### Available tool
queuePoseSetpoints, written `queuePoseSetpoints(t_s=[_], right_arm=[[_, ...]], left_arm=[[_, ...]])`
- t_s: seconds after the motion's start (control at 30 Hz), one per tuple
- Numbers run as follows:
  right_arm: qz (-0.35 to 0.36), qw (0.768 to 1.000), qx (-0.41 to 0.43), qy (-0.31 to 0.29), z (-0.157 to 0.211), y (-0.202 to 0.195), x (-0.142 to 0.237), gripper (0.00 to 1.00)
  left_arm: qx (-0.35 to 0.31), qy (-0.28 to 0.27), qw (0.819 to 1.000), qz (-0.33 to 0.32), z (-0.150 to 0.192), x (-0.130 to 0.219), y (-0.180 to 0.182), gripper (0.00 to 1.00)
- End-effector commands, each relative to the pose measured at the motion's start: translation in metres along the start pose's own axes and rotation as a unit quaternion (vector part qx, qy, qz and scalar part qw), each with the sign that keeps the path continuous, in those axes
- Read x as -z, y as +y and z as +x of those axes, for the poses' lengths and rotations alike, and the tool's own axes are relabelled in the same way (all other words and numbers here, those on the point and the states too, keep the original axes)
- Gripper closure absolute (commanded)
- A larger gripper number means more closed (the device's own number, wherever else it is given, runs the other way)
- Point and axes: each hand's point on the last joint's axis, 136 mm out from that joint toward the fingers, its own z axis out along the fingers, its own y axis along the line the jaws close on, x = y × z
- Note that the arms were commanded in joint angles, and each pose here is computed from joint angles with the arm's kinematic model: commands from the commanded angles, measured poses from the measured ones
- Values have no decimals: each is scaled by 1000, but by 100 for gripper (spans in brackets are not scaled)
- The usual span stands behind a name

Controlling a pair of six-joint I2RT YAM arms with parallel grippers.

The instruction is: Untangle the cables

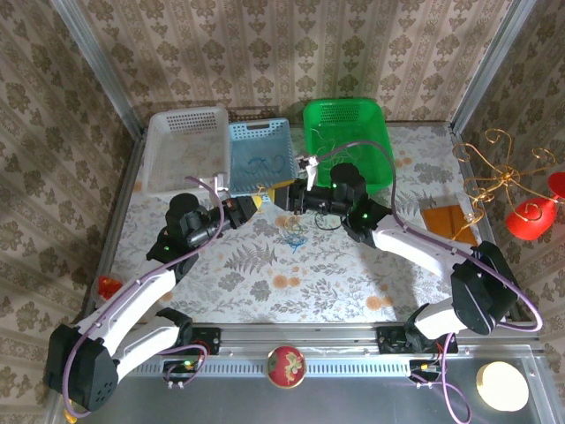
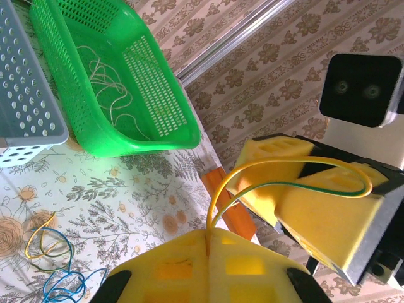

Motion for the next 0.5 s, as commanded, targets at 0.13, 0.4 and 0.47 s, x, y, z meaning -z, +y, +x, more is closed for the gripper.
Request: queuePoseSetpoints(t_s=[0.13, 0.4, 0.47], right_arm=[[-26, 999, 19, -19, -13, 13, 7, 56], [-55, 998, 16, -2, -8, 22, -7, 56], [-58, 998, 15, 0, -8, 23, -10, 56]], left_arm=[[-15, -13, 999, 30, -13, 3, -24, 100], [-16, -15, 999, 34, -15, 3, -27, 100], [-15, -14, 999, 34, -15, 3, -27, 100]])
